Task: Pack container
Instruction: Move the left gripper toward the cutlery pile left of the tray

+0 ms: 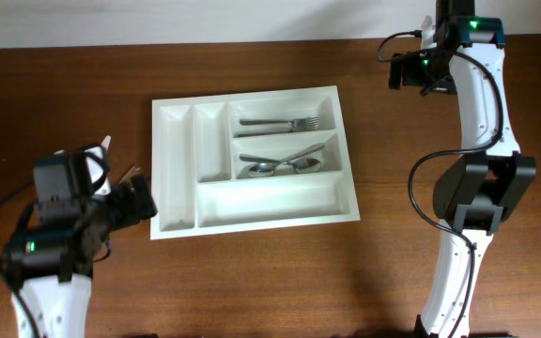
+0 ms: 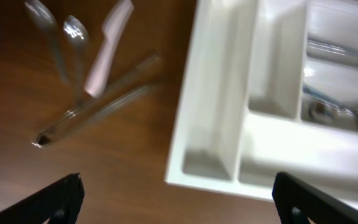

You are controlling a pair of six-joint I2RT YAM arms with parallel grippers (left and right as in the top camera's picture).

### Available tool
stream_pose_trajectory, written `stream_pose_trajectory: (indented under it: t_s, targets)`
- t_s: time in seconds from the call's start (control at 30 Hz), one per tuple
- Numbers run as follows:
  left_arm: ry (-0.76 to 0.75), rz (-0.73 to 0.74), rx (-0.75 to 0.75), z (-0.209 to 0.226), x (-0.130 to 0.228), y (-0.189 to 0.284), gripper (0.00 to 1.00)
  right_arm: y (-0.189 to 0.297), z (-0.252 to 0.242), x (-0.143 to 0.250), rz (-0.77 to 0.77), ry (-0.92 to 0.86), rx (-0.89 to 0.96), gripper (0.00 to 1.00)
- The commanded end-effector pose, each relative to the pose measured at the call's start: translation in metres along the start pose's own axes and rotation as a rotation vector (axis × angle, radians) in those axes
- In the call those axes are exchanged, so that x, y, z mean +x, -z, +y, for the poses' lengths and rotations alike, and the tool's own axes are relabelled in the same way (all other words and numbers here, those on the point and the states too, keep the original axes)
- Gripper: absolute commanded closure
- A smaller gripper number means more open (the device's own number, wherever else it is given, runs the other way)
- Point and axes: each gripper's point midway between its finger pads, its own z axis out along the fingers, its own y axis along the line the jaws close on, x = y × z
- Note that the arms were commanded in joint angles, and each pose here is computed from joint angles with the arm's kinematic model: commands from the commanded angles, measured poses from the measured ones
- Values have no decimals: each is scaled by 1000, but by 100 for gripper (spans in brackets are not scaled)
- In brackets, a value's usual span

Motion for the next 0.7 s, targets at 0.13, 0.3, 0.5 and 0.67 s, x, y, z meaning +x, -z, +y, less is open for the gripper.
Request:
stream_pose_trajectory:
  t_s: [0.13,0.3,0.5,0.67]
  targets:
    - [22,140,391,-68,7,-3,1,2,-4,-1,-6,-1,-2,1]
    - [34,182,414,-72,10,-12,1,2,-4,-1,-6,-1,-2,1]
    - [28,162,332,-58,6,-19,1,2,-4,-1,-6,-1,-2,1]
    - [160,189,64,-8,14,-28,1,2,-4,-1,-6,-1,-2,1]
